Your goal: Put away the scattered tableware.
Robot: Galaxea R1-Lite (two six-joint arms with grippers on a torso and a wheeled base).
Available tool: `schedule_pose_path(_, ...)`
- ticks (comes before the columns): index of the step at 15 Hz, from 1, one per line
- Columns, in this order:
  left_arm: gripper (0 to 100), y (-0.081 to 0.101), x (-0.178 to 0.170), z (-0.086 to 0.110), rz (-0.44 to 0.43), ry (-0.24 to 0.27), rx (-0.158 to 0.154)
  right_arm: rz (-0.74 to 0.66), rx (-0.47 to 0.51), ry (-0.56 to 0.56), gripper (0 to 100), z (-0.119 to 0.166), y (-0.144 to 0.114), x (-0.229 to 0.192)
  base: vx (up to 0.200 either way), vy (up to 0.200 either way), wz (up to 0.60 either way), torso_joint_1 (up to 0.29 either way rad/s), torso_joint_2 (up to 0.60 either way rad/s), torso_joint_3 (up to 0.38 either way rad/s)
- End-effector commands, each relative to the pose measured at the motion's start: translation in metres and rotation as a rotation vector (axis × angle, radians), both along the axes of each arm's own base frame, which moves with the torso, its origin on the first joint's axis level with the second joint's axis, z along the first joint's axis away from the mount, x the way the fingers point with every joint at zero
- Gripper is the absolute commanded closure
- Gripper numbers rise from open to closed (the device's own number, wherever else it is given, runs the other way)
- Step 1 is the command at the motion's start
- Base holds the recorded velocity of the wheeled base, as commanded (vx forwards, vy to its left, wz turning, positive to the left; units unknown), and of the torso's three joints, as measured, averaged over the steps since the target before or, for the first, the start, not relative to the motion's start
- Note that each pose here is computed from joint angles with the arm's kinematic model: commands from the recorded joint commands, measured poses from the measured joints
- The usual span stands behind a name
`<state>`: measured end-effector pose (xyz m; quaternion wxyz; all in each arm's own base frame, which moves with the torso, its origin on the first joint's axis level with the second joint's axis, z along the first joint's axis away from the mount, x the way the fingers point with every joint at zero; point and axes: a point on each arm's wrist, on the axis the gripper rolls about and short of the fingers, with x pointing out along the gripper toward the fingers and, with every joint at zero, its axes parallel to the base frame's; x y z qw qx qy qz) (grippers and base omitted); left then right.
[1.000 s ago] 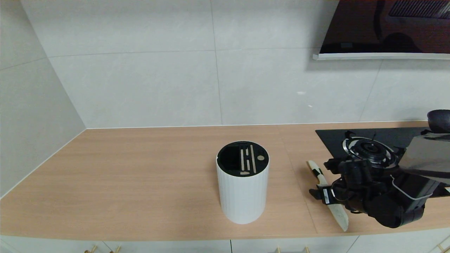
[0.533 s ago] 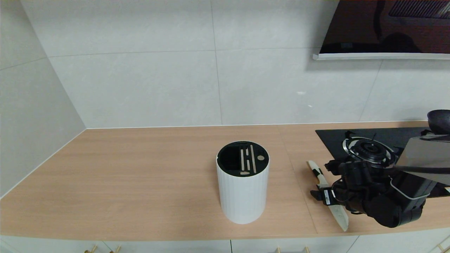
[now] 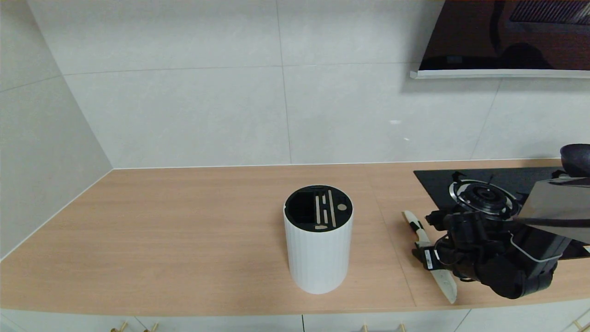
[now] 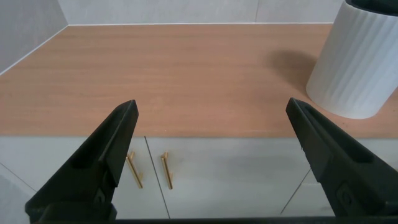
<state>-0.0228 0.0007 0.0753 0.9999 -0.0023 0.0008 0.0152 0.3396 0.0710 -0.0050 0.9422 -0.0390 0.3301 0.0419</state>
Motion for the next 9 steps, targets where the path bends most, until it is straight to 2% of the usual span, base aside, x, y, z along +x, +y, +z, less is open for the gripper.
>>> schedule_pose_path(1, 0, 0.0, 0.0, 0.0, 0.0, 0.0, 0.0, 0.0, -0.001, 0.002, 100, -0.0013, 0.0001, 0.0007, 0.0, 0.0, 0.0, 0.0, 0.0, 0.0)
schedule_pose_path(9, 0, 0.0, 0.0001, 0.0001, 0.0, 0.001, 0.0, -0.002, -0.002, 0.002, 100, -0.0022, 0.0003, 0.0017, 0.0, 0.0, 0.0, 0.0, 0.0, 0.0)
